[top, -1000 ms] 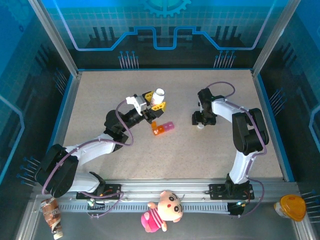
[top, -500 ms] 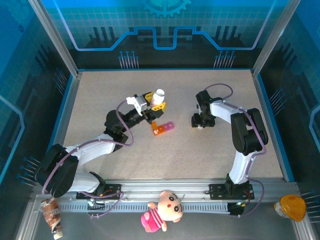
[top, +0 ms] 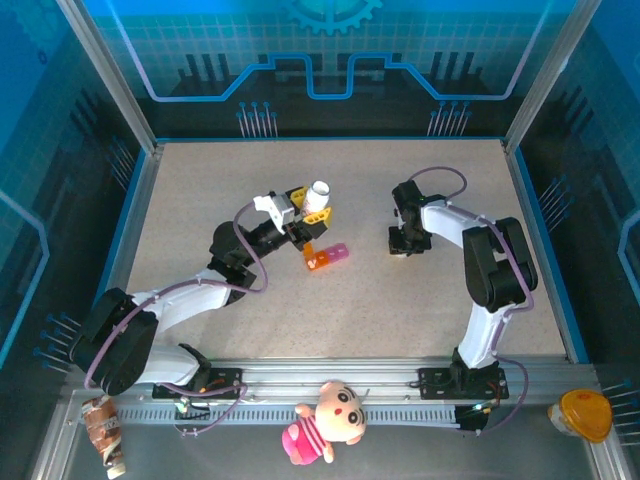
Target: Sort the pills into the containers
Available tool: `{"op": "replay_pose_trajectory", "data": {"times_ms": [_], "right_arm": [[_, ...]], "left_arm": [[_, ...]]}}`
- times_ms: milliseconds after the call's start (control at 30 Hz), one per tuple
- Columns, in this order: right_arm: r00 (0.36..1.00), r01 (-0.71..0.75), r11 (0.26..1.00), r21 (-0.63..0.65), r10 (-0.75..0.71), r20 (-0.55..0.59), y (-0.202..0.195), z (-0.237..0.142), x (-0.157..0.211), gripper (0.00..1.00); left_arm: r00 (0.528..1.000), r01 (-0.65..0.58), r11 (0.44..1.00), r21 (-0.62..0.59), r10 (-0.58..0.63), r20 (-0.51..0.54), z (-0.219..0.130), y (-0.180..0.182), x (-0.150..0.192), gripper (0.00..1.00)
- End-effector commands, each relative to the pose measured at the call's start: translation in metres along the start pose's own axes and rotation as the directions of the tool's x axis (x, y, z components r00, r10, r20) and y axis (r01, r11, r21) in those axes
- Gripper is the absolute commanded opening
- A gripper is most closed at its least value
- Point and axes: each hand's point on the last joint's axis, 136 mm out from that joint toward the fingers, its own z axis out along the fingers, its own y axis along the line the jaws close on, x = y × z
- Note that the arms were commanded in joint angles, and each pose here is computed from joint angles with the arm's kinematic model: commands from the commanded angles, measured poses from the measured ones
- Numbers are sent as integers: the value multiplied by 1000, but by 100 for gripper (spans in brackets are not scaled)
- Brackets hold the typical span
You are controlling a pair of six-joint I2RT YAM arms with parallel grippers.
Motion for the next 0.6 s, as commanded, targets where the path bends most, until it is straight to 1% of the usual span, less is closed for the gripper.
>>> {"op": "replay_pose_trajectory", "data": {"times_ms": [0, 300, 400, 567], "right_arm": [[998, 26, 996, -88, -20, 65, 19, -37, -3, 31], [968, 122, 966, -230, -65, 241, 56, -138, -25, 31], [949, 160, 946, -283, -69, 307, 66, -179, -30, 31], [922, 231, 902, -364, -83, 379, 82, -230, -32, 31]], "left_arm": [[1000, -28, 1000, -13, 29, 12, -3, -1, 0, 0], [998, -46, 999, -23, 45, -45, -4, 3, 34, 0], [997, -54, 998, -20, 52, -62, -4, 1, 44, 0], [993, -76, 997, -2, 75, -88, -1, -4, 59, 0]]}}
